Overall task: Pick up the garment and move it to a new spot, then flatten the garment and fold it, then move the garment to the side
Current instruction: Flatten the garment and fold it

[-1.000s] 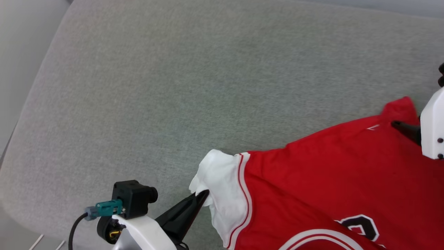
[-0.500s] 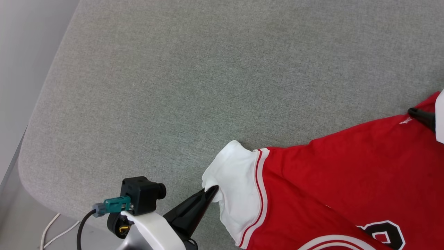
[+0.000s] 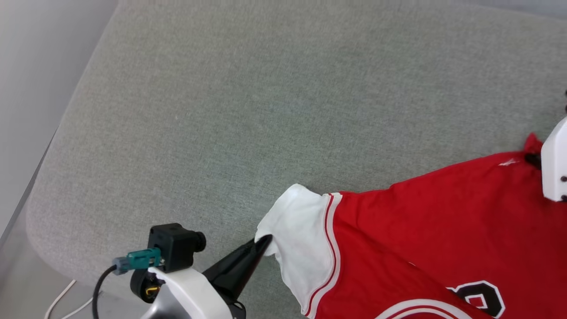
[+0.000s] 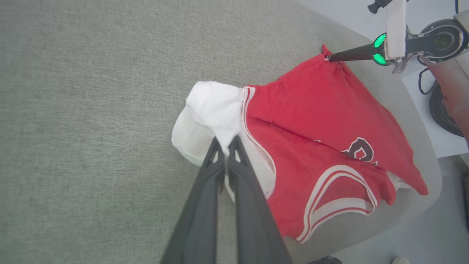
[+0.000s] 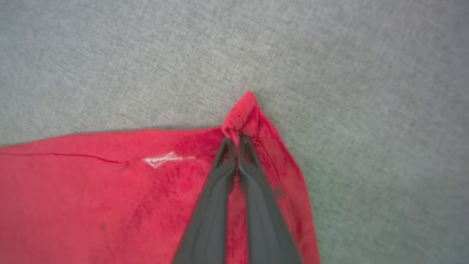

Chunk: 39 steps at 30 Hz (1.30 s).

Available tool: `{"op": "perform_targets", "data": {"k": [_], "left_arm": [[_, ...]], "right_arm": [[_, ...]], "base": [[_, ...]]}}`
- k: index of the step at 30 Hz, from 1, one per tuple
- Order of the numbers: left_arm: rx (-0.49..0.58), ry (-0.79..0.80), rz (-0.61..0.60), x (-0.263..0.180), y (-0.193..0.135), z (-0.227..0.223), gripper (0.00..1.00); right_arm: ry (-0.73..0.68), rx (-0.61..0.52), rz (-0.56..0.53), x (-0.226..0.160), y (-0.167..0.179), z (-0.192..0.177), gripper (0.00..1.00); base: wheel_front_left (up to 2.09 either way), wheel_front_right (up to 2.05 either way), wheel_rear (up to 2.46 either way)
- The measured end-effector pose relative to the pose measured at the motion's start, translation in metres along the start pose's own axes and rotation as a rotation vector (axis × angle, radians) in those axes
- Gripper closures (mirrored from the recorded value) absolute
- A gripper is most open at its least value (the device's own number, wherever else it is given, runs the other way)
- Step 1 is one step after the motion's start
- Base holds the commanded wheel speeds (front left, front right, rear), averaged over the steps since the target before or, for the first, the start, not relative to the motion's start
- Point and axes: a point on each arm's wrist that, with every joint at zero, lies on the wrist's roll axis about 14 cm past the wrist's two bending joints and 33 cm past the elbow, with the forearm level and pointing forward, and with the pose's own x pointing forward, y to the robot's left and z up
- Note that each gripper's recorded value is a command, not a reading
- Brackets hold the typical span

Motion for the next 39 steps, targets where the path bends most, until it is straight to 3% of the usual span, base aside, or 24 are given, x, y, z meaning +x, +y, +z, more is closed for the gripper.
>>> {"op": "perform_targets", "data": {"k": [8, 13, 29, 39], "left_arm": [[0.06, -0.143, -0.034, -0.016, -0.011, 0.041, 1.0], [0.155, -0.298, -0.081, -0.024, -0.026, 0.089, 1.0], [0.337, -0.833, -0.322, -0.087, -0.117, 0.238, 1.0], [0.404, -1.086, -0.428, -0.126, -0.162, 0.301, 1.0]], "right_arm": [[-0.232, 0.007, -0.012, -0.065, -0.001, 0.035, 1.0], [-0.399, -0.015, -0.025, -0.122, 0.001, 0.056, 1.0], [-0.923, -0.098, -0.088, -0.313, 0.026, 0.08, 1.0], [-1.114, -0.129, -0.154, -0.383, 0.031, 0.079, 1.0]], "base": [[0.0, 0.0, 0.0], [0.0, 0.0, 0.0], [0.0, 0.0, 0.0], [0.0, 0.0, 0.0]]}}
